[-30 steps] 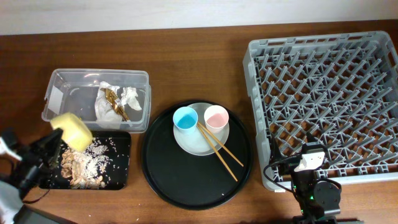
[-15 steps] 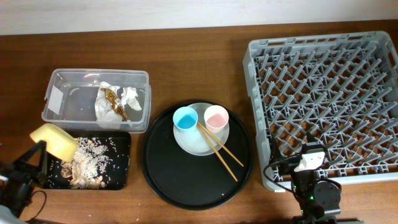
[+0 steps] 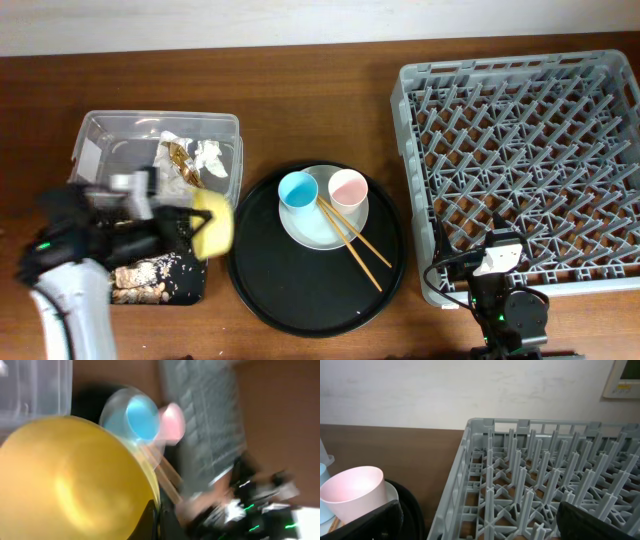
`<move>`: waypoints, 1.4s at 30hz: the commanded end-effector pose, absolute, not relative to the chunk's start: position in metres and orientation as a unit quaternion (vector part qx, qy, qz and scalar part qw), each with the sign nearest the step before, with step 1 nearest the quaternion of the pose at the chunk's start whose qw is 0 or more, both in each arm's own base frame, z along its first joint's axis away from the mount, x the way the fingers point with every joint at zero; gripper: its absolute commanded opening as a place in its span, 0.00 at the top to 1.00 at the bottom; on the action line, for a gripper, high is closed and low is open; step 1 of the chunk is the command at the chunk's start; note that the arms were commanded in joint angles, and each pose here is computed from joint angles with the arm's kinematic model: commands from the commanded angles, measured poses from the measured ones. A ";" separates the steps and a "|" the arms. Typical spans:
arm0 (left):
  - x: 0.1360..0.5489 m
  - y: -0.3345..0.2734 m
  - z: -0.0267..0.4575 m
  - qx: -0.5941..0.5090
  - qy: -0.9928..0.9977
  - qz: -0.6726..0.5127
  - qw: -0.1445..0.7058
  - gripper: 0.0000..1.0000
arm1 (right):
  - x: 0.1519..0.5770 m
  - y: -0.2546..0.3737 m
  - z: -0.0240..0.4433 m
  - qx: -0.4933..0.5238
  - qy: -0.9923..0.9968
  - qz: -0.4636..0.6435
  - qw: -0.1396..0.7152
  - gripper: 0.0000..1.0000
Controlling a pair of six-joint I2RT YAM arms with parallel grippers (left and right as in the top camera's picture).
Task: Sort waste into correct bins and load items into the dishwasher rack
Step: 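Place the yellow bowl back on the round black tray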
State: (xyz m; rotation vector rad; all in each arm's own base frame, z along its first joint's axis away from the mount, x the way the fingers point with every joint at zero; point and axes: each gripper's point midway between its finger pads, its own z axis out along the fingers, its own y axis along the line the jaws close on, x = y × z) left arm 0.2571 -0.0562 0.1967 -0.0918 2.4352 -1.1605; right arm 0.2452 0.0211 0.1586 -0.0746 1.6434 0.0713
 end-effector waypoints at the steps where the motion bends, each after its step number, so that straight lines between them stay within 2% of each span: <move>1: 0.242 -0.076 0.163 -0.016 0.950 -0.279 0.142 0.99 | 0.245 0.020 0.157 -0.032 0.732 0.030 0.680 0.01; 4: 0.230 -0.104 0.151 0.033 0.967 -0.224 0.115 0.99 | 0.245 0.020 0.157 -0.032 0.732 0.030 0.680 0.01; 8: 0.231 -0.132 0.148 0.088 0.971 -0.170 0.144 0.99 | 0.245 0.020 0.157 -0.032 0.732 0.030 0.680 0.01; 12: 0.236 -0.153 0.149 0.095 0.969 -0.156 0.168 0.99 | 0.245 0.020 0.157 -0.032 0.732 0.030 0.680 0.01; 17: 0.221 -0.182 0.131 0.132 0.970 -0.155 0.131 0.98 | 0.245 0.020 0.157 -0.032 0.732 0.030 0.680 0.01; 19: 0.218 -0.190 0.122 0.136 0.972 -0.153 0.116 0.94 | 0.245 0.020 0.157 -0.032 0.732 0.030 0.680 0.01; 23: 0.217 -0.201 0.110 0.141 0.973 -0.149 0.100 0.69 | 0.245 0.020 0.157 -0.032 0.732 0.030 0.680 0.01; 25: 0.219 -0.203 0.111 0.141 0.973 -0.152 0.105 0.64 | 0.245 0.020 0.157 -0.032 0.732 0.030 0.680 0.01; 27: 0.226 -0.201 0.116 0.137 0.972 -0.147 0.119 0.63 | 0.245 0.020 0.157 -0.032 0.732 0.030 0.680 0.01; 35: 0.319 -0.154 0.162 0.036 0.957 -0.079 0.277 0.63 | 0.245 0.020 0.157 -0.032 0.732 0.031 0.680 0.01; 39: 0.341 -0.151 0.149 0.018 0.956 -0.077 0.281 0.61 | 0.245 0.021 0.157 -0.033 0.732 0.032 0.680 0.01; 42: 0.348 -0.155 0.121 0.019 0.964 -0.067 0.256 0.61 | 0.245 0.025 0.157 -0.027 0.732 0.056 0.678 0.01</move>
